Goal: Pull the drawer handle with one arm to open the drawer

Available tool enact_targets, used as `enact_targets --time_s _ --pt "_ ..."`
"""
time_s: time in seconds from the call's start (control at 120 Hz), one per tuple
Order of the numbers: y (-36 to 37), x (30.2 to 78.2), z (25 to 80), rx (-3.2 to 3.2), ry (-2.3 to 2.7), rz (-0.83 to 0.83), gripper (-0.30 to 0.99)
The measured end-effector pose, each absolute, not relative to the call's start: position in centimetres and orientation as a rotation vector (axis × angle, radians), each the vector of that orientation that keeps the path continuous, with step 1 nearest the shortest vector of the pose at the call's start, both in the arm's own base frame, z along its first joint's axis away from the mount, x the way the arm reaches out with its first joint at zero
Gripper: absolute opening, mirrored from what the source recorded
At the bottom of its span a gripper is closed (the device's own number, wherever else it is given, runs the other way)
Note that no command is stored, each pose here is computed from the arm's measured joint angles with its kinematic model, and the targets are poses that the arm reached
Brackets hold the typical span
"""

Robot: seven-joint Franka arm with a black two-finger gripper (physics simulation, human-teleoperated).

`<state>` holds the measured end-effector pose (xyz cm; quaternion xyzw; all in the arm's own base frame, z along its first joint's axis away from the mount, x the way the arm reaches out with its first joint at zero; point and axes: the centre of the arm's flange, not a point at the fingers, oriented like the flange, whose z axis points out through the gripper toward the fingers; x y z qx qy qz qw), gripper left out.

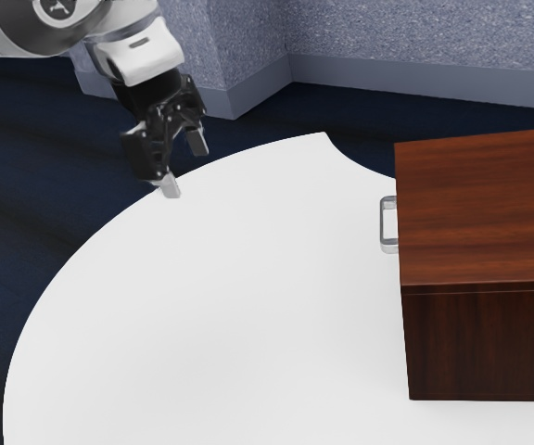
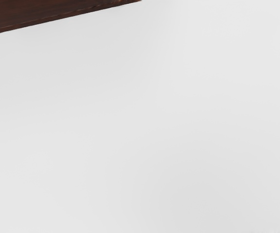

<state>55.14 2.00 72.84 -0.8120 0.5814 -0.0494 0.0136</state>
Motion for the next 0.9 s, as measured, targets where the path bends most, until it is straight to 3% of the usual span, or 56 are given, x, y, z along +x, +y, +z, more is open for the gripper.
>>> enact_targets --time_s 0.242,0.542,0.717,0.775,0.9 --pt "0.5 57.3 70.6 -2.086 2.282 -0.129 0.69" --pt "-0.7 62.8 67.0 -1.541 2.664 -0.486 0.69" --pt "-0.8 65.1 65.5 -1.276 2.740 -0.573 0.69" --pt "-1.2 65.5 65.2 -1.194 2.759 -0.587 0.65" --pt "-2.0 66.5 63.8 -1.053 2.802 -0.619 0.44"
